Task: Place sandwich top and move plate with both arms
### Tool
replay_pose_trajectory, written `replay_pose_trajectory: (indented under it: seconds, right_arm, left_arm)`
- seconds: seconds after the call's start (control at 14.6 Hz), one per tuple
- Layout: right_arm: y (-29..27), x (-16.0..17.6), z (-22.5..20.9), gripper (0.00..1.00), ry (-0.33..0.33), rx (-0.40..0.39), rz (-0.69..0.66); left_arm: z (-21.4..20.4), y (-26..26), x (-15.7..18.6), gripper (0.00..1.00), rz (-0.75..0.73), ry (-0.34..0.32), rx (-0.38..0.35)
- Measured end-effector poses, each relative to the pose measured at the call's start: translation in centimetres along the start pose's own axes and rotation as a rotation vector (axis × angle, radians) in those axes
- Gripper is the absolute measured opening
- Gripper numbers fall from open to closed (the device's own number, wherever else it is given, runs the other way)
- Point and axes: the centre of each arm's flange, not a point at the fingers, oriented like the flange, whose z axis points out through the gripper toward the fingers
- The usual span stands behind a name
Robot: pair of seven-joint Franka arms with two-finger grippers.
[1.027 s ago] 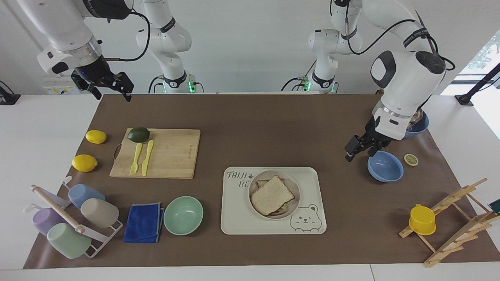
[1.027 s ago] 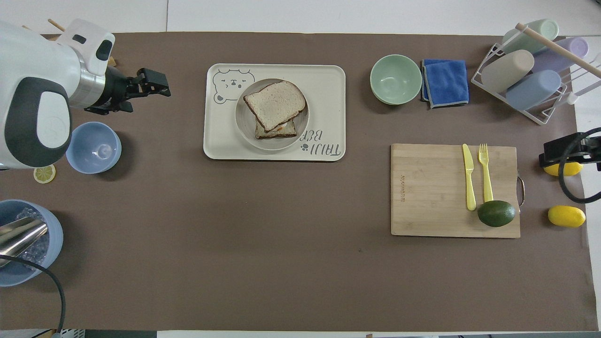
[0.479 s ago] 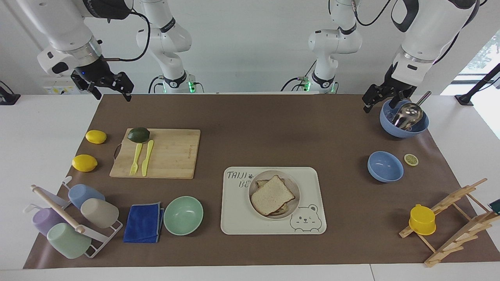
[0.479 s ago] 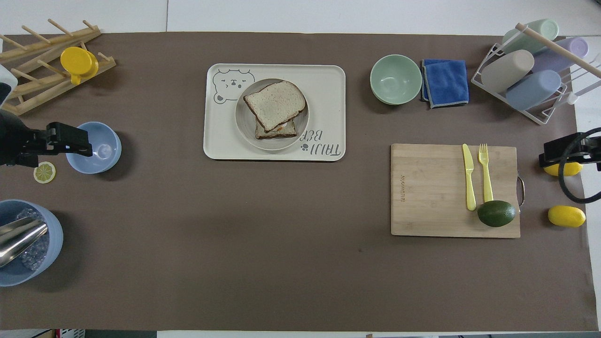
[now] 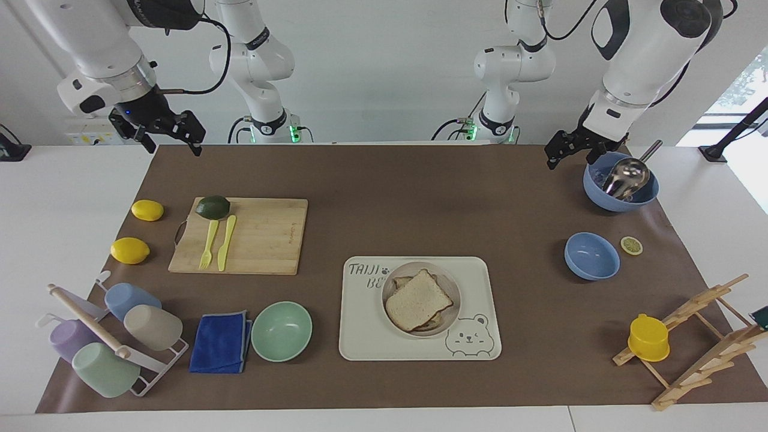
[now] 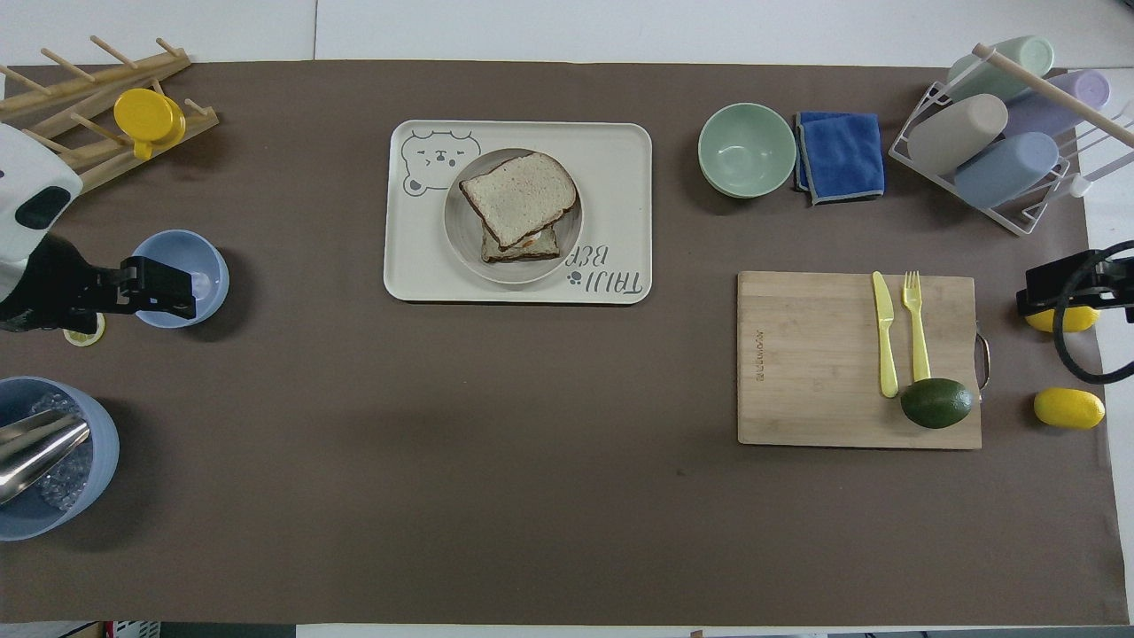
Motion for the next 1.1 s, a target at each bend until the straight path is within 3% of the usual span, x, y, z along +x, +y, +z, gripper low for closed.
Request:
replay_pose_trajectory:
  seconds: [0.27, 0.55, 1.1]
  right_arm:
    - [0.0, 0.0, 0.0, 1.0, 0.0, 0.0, 0.0]
    - [0.0, 0.0, 0.0, 1.0, 0.0, 0.0, 0.0]
    - [0.0, 0.0, 0.0, 1.0, 0.0, 0.0, 0.0]
  left_arm:
    - [-3.5, 0.1, -0.2, 1.0, 0.003, 0.009, -0.003]
    - [-2.8, 0.2, -0.2, 1.0, 0.006, -0.025, 0.003]
    - [-2.7, -0.6, 0.0, 1.0, -0.008, -0.028, 0.003]
